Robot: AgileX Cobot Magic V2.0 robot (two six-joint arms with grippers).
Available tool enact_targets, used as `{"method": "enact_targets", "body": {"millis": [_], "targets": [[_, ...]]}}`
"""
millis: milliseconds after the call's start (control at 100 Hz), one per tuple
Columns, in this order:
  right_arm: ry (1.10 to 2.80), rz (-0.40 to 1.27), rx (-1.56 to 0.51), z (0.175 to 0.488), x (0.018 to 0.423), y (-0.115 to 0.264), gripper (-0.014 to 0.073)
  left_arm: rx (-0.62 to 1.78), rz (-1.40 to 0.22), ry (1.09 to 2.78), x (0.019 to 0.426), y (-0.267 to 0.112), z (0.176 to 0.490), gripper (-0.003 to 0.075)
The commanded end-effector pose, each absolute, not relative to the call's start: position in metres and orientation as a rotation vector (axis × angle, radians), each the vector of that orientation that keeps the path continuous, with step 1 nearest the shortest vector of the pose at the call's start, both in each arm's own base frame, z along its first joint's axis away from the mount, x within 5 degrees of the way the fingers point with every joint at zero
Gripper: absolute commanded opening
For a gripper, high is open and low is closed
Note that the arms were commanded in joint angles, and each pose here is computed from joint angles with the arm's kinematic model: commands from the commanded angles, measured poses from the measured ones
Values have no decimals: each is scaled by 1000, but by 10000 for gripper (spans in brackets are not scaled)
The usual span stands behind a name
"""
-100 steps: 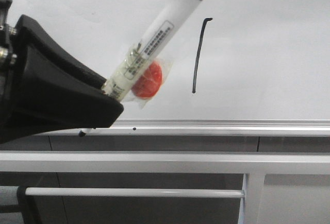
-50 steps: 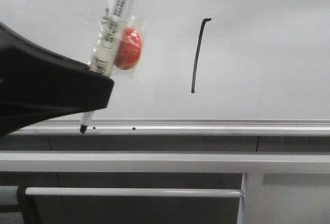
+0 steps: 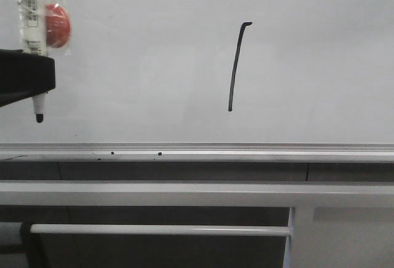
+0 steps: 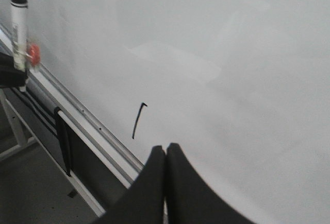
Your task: Write number 1 on whiteboard
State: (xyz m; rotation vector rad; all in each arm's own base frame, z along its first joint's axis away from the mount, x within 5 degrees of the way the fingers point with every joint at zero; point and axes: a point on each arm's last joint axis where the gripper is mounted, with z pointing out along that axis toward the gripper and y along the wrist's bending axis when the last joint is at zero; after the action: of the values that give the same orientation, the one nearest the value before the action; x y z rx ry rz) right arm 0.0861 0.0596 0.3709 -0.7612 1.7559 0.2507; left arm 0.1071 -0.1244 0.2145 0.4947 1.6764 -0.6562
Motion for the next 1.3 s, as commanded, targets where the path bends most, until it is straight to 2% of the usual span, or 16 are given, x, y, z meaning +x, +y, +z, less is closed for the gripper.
{"method": "enact_targets", "body": {"millis": [0, 220, 400, 830, 1290], "targets": [[1699, 227, -686, 379, 84, 52, -58, 431, -660, 1556, 111, -125, 231, -21], [1742, 220, -654, 368, 79, 45, -59, 429, -644, 1615, 115, -132, 219, -20], [1742, 204, -658, 368, 79, 45, -59, 386, -669, 1518, 114, -144, 218, -20], [1747, 182, -665, 367, 80, 44, -59, 283, -608, 1504, 109, -160, 196, -20], [1747, 181, -665, 367, 80, 44, -59, 242, -611, 1499, 113, -168, 196, -20]]}}
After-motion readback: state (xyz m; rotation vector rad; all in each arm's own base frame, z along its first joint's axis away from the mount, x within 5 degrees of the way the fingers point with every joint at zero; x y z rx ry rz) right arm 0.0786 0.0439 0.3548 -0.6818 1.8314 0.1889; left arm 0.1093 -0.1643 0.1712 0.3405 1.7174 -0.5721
